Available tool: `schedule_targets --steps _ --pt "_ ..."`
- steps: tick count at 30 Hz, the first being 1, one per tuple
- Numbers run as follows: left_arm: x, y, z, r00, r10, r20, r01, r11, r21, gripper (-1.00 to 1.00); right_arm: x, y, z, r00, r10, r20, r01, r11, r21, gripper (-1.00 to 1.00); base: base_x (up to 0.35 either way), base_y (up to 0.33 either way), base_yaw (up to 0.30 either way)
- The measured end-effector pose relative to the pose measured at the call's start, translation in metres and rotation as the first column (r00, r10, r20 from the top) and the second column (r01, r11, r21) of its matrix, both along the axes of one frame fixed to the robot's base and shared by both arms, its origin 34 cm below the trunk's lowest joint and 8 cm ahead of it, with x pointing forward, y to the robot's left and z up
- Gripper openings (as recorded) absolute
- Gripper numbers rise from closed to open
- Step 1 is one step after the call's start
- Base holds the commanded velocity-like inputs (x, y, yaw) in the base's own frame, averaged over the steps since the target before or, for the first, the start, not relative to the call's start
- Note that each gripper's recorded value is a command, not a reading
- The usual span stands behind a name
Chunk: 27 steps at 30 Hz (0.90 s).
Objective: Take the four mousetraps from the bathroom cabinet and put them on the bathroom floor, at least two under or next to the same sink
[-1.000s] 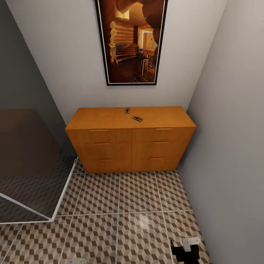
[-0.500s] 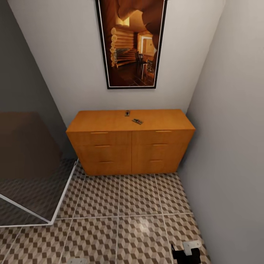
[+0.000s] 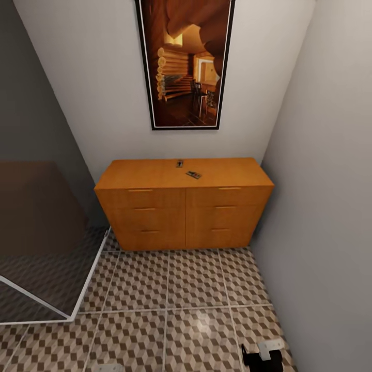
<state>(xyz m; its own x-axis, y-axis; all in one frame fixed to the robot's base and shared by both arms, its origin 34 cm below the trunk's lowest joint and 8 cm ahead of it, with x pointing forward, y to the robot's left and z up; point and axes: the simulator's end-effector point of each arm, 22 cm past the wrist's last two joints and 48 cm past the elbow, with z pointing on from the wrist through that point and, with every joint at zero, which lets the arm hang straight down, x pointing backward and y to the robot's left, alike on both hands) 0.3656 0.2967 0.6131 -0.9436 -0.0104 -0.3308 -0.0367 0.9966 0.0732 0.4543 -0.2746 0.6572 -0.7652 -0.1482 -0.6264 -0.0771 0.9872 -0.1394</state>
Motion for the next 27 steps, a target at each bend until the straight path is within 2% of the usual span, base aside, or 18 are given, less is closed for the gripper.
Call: schedule_targets --steps 27 --pt "0.017 0.0 0.012 0.999 0.0 0.044 0.0 1.0 -0.001 1.0 0.015 0.0 0.015 0.999 0.0 0.044 0.0 1.0 0.0 1.0 0.0 0.0 0.0"
